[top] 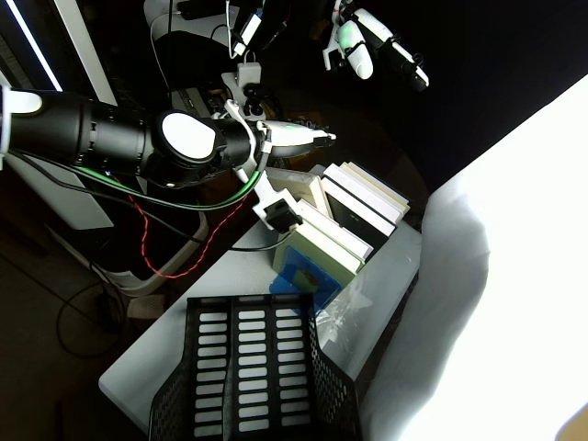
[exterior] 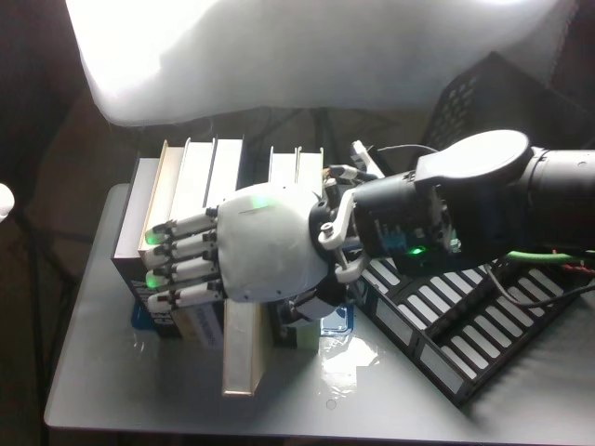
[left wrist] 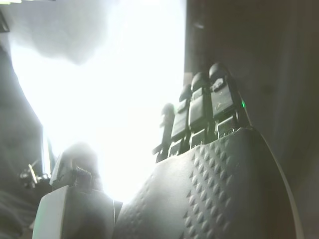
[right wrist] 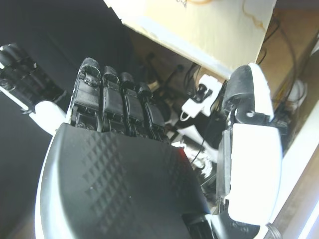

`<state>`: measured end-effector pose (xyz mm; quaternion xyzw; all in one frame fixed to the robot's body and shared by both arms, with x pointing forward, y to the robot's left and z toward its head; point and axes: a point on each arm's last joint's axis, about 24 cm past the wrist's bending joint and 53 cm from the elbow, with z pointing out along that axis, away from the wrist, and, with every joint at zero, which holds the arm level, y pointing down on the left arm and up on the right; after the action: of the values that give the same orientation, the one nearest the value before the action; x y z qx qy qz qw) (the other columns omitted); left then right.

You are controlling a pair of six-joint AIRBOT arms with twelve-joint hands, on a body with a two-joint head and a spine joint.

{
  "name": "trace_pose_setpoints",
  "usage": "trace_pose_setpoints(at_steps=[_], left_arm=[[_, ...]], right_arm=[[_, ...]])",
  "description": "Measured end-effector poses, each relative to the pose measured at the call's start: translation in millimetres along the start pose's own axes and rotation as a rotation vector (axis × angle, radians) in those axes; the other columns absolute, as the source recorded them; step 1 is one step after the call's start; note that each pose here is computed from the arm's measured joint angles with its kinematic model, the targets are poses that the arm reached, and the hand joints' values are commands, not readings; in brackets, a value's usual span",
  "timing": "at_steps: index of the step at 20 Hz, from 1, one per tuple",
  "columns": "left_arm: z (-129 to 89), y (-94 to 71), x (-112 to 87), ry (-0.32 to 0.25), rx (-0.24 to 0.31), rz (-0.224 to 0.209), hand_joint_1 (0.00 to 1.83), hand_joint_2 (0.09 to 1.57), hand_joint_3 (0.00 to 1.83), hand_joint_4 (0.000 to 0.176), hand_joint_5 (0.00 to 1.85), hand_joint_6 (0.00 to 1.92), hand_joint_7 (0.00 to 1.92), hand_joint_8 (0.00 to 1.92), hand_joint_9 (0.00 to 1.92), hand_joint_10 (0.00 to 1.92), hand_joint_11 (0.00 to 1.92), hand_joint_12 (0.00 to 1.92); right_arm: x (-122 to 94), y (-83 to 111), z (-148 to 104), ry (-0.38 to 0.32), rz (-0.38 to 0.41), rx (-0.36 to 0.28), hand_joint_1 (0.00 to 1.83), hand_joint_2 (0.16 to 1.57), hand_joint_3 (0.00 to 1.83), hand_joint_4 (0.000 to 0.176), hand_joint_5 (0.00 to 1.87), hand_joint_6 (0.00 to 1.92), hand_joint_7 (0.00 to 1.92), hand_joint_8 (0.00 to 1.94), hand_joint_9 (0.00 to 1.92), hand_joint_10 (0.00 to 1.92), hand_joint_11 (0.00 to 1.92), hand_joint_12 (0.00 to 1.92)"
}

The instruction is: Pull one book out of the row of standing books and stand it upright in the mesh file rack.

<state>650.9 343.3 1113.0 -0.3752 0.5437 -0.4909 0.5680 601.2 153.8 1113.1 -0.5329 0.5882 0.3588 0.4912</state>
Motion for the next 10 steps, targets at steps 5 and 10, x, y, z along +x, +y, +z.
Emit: trace_pose_setpoints(at_steps=[5,10], left_arm=[[0.1,-0.3,1.0,0.005,0.001,0.002,0.41,1.37,0.01,0.000,0.03,0.01,0.00,0.00,0.00,0.00,0.00,0.00],[0.1,-0.3,1.1,0.006,0.001,0.002,0.37,1.38,0.00,0.000,0.03,0.01,0.00,0.00,0.00,0.00,0.00,0.00]], right_arm=[[-1.5,11.2,9.3,-0.002,-0.015,-0.029,0.87,1.00,0.00,0.000,0.00,0.00,0.00,0.00,0.00,0.00,0.00,0.00],[6.8,18.4,17.4,0.027,-0.081,-0.051,0.84,0.96,0.00,0.000,0.00,0.00,0.00,0.00,0.00,0.00,0.00,0.00]])
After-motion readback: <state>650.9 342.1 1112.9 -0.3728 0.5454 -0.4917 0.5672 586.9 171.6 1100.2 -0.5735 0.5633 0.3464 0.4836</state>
